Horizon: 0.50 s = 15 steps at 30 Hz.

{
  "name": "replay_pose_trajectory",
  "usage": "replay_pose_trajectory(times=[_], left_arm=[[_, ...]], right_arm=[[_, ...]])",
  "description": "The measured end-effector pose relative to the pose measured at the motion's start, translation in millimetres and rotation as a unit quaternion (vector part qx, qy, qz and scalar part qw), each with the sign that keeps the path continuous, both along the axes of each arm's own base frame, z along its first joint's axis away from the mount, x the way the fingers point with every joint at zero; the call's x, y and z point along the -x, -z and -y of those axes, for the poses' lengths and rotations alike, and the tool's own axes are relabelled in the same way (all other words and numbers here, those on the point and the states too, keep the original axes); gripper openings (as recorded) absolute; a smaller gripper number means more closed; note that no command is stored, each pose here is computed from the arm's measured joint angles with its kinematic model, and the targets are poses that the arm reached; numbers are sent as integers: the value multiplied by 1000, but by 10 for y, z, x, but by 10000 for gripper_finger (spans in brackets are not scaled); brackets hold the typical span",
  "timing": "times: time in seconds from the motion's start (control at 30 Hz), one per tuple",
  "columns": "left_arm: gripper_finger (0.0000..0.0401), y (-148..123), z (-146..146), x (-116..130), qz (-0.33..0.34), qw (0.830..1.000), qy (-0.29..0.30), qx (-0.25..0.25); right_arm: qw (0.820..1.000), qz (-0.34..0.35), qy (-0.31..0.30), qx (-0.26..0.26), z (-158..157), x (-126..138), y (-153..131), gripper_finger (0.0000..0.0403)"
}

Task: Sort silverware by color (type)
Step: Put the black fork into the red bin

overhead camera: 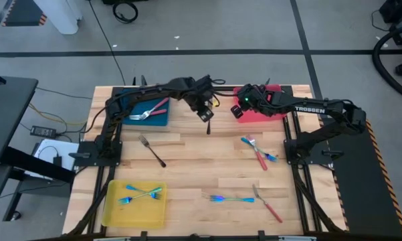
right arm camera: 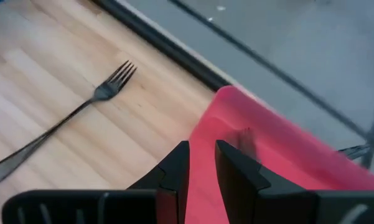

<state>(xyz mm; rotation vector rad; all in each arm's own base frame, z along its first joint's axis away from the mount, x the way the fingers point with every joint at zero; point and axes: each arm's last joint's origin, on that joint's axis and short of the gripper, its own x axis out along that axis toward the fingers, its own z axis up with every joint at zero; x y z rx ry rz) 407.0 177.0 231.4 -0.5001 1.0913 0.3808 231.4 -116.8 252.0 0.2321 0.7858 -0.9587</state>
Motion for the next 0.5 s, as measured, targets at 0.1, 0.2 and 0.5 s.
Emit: replay_pose_trajectory(times=[0.1, 0.2, 0.5], left_arm=[[105, -73, 4, 80, -41, 999, 23, 5], [105, -137, 21, 130, -68, 997, 44, 3], [105, -593, 60, 528, -116, 991, 49, -31]], right_arm=[[999, 26, -24, -32, -11, -34, 5, 86], [995, 48, -63, -57, -22, -84, 7, 86], [975, 145, -156, -58, -2, -266, -89, 86]])
